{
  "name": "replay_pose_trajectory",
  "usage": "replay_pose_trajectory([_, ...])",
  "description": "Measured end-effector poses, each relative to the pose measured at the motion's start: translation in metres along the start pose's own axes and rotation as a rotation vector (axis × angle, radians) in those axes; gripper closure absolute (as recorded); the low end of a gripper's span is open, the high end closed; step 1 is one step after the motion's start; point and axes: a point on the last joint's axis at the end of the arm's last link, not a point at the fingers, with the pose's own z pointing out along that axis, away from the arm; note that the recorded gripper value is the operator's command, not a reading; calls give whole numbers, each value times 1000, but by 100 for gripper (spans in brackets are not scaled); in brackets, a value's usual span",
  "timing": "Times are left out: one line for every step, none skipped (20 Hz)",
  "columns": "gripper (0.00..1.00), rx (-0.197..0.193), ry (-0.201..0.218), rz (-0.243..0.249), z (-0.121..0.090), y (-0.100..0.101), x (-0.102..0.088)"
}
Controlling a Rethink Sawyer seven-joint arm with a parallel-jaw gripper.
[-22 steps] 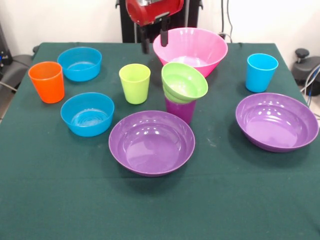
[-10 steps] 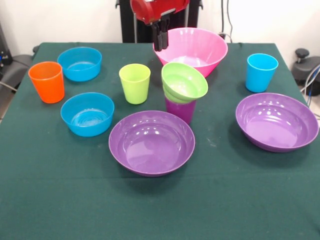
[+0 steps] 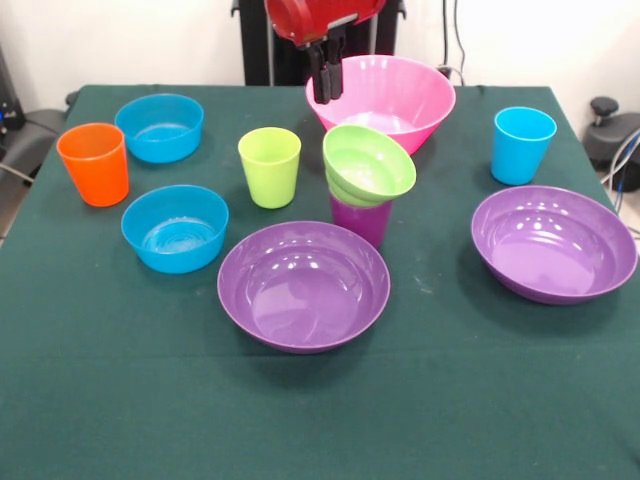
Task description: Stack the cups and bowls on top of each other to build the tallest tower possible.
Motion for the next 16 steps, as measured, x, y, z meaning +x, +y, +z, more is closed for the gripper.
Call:
replay_pose_trajectory([100, 1, -1, 0, 0, 0, 0])
replay_pose_trajectory([100, 2, -1, 0, 0, -1, 0])
replay_pose_trajectory([100, 3, -2, 1, 0, -1, 0])
replay_pose_trajectory([100, 5, -6, 1, 0, -2, -1])
replay_pose_trajectory([100, 6, -9, 1, 0, -2, -1])
replay_pose_trajectory([100, 8, -15, 1, 0, -3, -2])
replay_pose_trajectory([100, 11, -27, 3, -1, -4, -3])
replay_pose_trajectory([100, 14, -36, 4, -1, -5, -4])
replay_pose_trajectory([100, 21, -66, 10, -1, -8, -6])
replay_pose_trajectory([100, 26, -88, 16, -2, -11, -7])
replay_pose_trajectory([100, 34, -125, 27, -3, -16, -10])
replay_pose_trajectory([100, 39, -145, 34, -4, -18, -11])
replay_pose_trajectory([100, 45, -173, 45, -5, -22, -13])
replay_pose_trajectory([100, 52, -213, 64, -7, -27, -15])
replay_pose_trajectory([100, 60, -259, 90, -9, -32, -18])
replay_pose_trajectory([100, 63, -287, 107, -10, -36, -20])
